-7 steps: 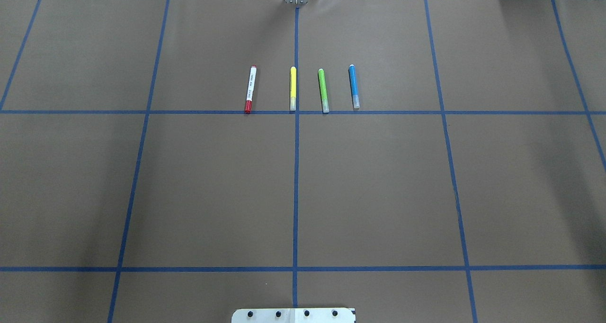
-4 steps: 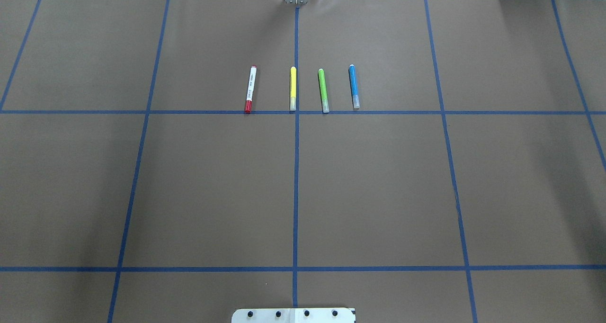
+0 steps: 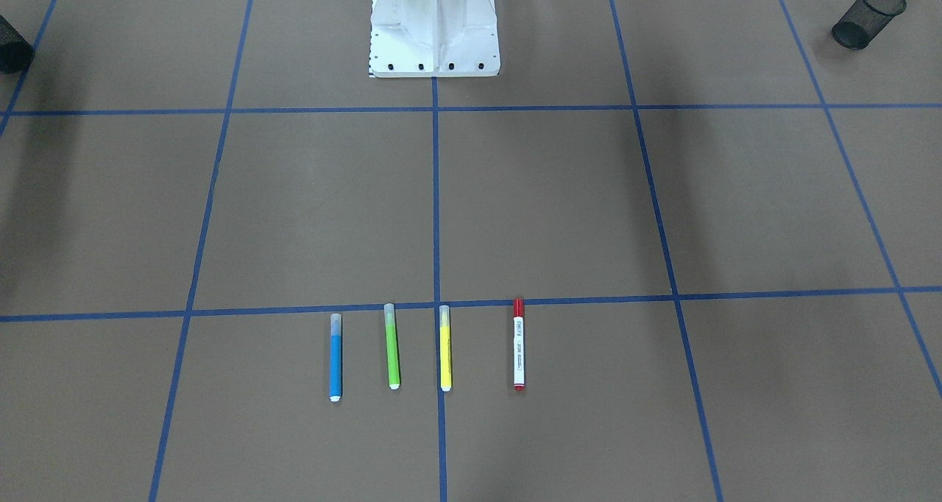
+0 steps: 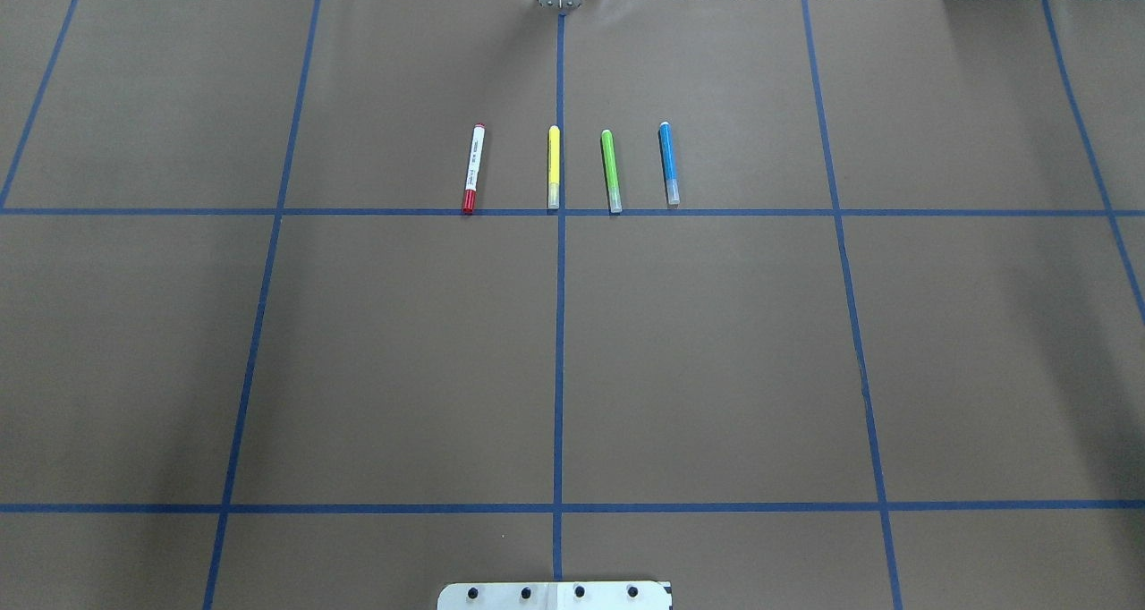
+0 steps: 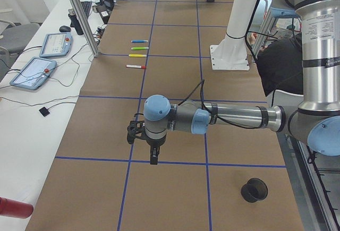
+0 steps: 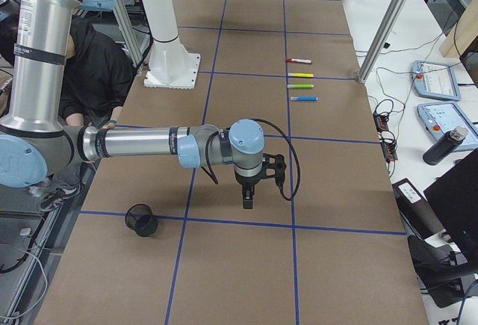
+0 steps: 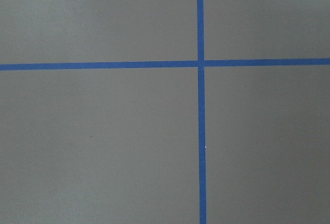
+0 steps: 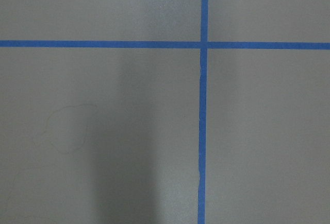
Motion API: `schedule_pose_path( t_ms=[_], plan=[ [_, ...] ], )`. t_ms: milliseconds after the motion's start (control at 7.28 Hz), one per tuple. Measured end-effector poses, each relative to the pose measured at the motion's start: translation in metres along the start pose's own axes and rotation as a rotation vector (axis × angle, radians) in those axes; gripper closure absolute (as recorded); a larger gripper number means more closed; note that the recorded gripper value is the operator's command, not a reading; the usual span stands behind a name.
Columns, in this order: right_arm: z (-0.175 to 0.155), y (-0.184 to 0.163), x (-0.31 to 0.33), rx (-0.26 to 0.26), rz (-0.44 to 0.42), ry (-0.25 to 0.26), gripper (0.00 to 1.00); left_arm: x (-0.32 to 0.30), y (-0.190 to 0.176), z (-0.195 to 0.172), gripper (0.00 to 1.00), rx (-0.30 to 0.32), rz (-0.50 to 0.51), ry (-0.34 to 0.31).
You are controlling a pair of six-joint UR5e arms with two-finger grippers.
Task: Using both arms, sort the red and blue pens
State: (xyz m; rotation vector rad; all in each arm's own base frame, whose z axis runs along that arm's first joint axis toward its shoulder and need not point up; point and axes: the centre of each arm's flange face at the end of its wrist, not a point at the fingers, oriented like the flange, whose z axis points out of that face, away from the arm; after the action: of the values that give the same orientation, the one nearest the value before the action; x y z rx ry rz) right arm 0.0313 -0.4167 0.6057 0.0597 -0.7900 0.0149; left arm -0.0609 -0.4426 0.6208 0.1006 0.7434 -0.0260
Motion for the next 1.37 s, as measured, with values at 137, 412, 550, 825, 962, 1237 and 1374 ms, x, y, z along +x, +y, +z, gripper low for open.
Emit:
schedule_pose_path(
  t_ms=[137,412,550,825,962,1237,1374],
  plan=[
    [0.000,0.000,0.000,0.001,-0.001,0.001,0.00,0.002,-0.002,-0.001,0.00,0.005,0.006,0.004],
    [-0.002,-0.003,-0.002,0.006,-0.009,0.006,0.00,0.005,-0.004,-0.002,0.00,0.010,0.014,0.009],
    [-0.006,-0.012,-0.008,0.017,-0.021,0.006,0.00,0.008,-0.007,-0.004,0.00,0.016,0.020,0.009],
    [-0.012,-0.039,-0.027,0.036,-0.056,-0.001,0.00,0.026,-0.036,-0.019,0.00,0.056,0.056,0.011],
    [-0.011,-0.052,-0.043,0.039,-0.084,-0.009,0.00,0.037,-0.051,-0.028,0.00,0.075,0.073,0.015],
    [0.003,-0.081,-0.089,0.029,-0.172,0.000,0.00,0.071,-0.080,-0.038,0.00,0.087,0.125,0.023],
    [0.010,-0.086,-0.099,0.028,-0.199,0.010,0.00,0.100,-0.100,-0.042,0.00,0.070,0.151,0.026]
  ],
)
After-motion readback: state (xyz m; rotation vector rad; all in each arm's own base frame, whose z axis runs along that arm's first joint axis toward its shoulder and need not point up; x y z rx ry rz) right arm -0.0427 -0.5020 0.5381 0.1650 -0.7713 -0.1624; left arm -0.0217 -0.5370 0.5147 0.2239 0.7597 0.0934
